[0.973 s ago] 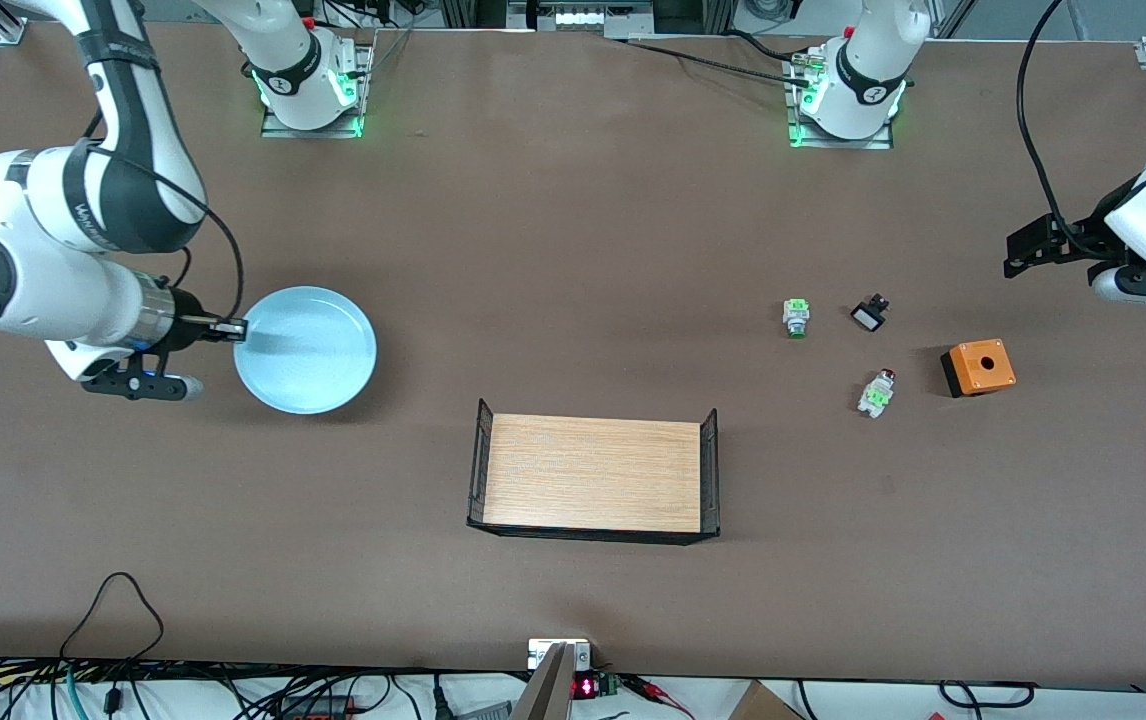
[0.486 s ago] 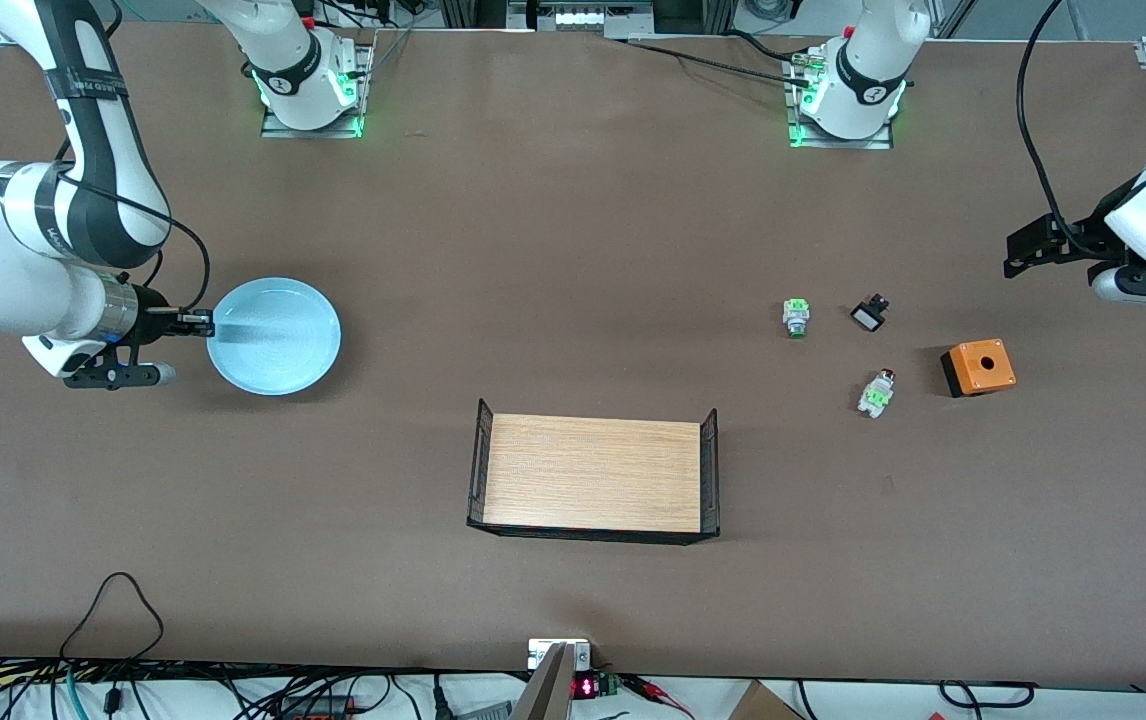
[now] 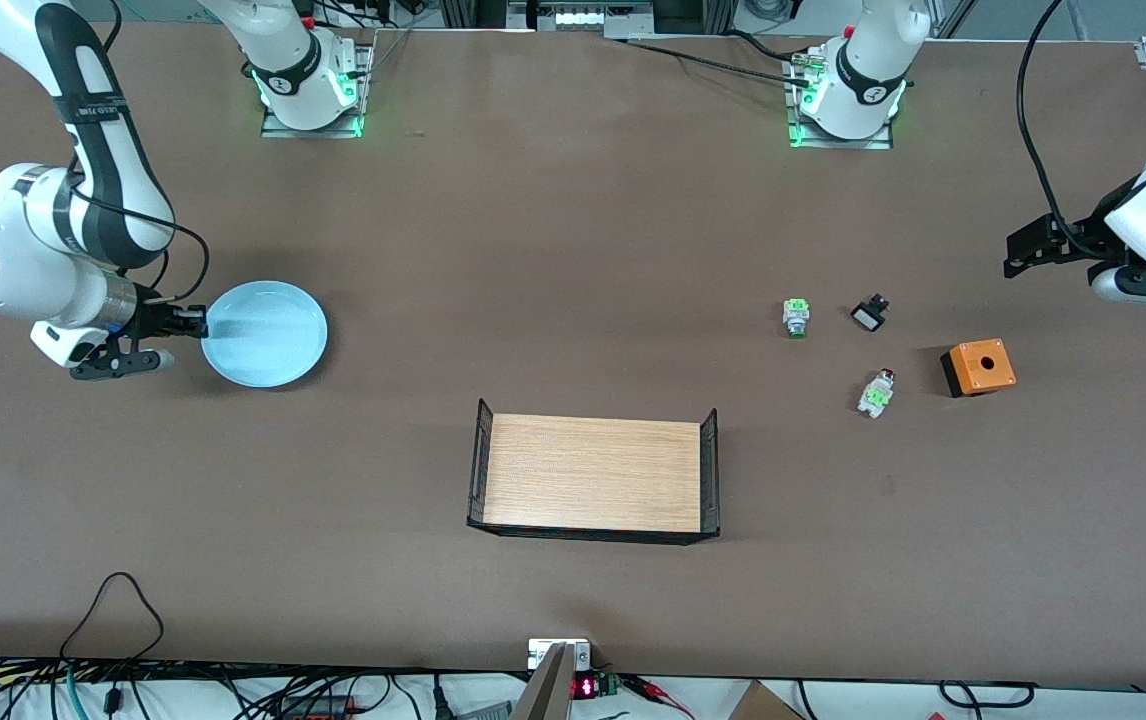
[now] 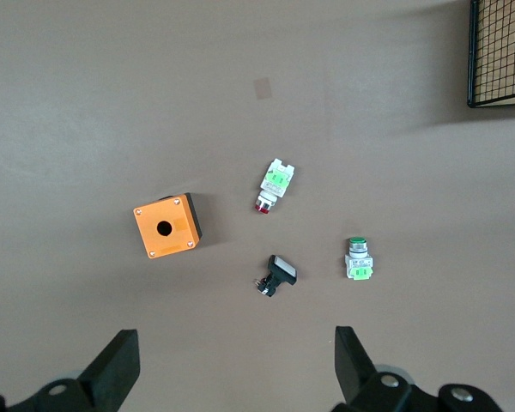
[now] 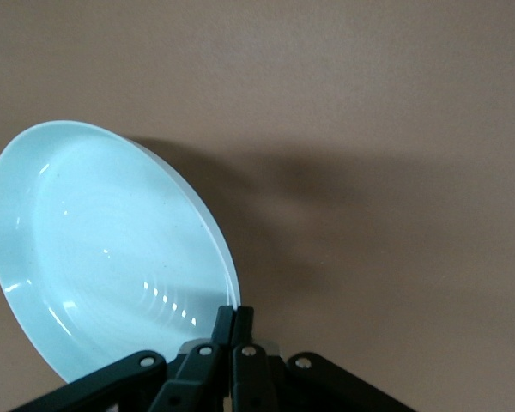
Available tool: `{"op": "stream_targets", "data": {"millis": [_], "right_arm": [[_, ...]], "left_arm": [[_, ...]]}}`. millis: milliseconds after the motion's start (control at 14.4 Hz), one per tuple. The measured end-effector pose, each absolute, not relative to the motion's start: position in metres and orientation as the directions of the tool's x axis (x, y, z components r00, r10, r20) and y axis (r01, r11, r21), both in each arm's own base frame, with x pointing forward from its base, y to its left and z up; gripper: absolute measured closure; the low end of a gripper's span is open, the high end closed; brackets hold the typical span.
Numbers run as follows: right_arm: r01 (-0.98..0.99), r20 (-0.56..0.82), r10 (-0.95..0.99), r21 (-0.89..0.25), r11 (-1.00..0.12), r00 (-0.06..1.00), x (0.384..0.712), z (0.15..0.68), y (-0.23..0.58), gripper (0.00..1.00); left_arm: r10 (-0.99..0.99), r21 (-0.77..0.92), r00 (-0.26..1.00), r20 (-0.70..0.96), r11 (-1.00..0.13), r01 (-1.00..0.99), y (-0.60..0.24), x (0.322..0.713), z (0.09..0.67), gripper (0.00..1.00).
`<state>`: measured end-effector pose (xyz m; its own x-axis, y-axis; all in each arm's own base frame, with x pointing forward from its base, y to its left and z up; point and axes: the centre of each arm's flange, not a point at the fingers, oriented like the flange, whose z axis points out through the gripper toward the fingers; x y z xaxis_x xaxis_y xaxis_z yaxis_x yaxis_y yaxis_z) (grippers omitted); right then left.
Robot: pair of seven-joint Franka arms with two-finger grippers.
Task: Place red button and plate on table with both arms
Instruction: 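Lower the plate onto the table and open the right gripper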
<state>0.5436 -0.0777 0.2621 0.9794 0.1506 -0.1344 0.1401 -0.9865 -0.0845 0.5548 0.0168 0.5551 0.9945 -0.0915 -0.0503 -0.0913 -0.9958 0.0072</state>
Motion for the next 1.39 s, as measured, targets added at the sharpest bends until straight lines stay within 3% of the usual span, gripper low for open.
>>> {"op": "stream_targets", "data": {"millis": [764,903,1390], "right_arm": [[0.075,-0.219,0.097,-0.106,-0.992,0.971,0.507,0.215,-0.102,0.97],[0.036,-0.221,0.057,-0.097,-0.995,0.974,0.508,0.216,-0.102,0.82],[0.027,-0.222,0.049,-0.101,-0.995,0.974,0.524,0.241,-0.093,0.15]], "left_arm": [[-0.091,0.007,0.995,-0.050,-0.996,-0.091,0.017,0.555,0.555,0.00],[-0.091,0.007,0.995,-0.050,-0.996,-0.091,0.017,0.555,0.555,0.00],[-0.091,0.007,0.995,-0.050,-0.996,-0.091,0.017,0.555,0.555,0.00]]}}
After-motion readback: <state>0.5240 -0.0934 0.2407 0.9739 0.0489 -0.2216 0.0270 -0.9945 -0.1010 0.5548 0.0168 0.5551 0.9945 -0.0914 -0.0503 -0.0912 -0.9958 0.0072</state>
